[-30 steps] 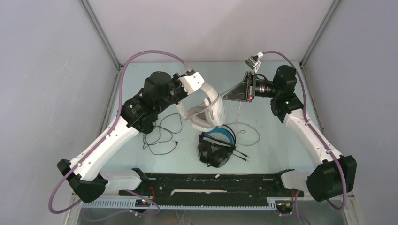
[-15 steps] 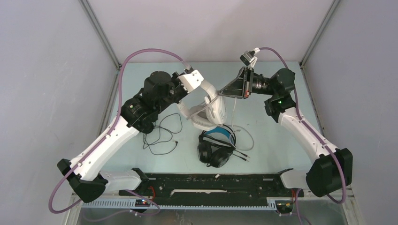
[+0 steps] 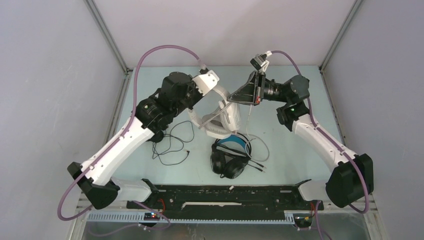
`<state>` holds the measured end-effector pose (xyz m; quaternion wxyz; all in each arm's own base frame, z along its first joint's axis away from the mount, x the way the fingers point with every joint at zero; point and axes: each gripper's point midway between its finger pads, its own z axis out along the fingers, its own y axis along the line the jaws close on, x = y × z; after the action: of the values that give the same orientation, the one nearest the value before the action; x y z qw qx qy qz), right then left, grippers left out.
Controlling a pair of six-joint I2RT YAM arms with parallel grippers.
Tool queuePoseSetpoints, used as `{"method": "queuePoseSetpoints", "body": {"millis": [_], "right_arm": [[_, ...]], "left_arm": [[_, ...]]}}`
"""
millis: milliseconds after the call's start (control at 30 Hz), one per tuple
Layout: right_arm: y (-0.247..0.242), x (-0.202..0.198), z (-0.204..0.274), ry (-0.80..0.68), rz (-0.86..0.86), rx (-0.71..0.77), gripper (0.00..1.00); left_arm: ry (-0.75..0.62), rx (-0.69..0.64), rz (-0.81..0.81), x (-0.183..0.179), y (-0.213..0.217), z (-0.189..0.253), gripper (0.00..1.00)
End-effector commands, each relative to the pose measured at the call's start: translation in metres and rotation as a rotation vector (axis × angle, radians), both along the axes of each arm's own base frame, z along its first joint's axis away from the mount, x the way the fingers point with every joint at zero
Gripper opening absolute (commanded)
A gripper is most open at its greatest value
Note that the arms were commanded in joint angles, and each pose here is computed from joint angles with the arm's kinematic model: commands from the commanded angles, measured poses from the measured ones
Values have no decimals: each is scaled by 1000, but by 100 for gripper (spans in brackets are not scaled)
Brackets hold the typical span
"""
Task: Wrap the headphones
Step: Wrap the headphones cable around the headphones.
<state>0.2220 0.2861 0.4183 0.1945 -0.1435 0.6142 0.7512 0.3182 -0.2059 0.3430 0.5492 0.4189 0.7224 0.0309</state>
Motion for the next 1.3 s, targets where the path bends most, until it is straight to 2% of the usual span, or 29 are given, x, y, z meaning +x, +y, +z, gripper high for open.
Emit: {"method": "queuePoseSetpoints", "body": {"millis": [0, 333, 500, 633, 900, 1267], "right_arm": [[-3, -13, 41, -190, -50, 105, 0], [13, -8, 28, -262, -129, -11, 2], [12, -2, 17, -286, -188, -67, 4], [14, 4, 4, -391, -227, -115, 8], [17, 13, -11, -413, -256, -167, 9], [33, 8, -7, -430, -268, -145, 8]], "left_arm": [[106, 114, 196, 2, 37, -19, 0], [205, -45, 337, 21, 26, -11, 0], [209, -207, 405, 29, 20, 7, 0], [211, -311, 468, 38, 20, 19, 0], [193, -464, 525, 48, 14, 36, 0], [202, -571, 582, 57, 15, 37, 0]]}}
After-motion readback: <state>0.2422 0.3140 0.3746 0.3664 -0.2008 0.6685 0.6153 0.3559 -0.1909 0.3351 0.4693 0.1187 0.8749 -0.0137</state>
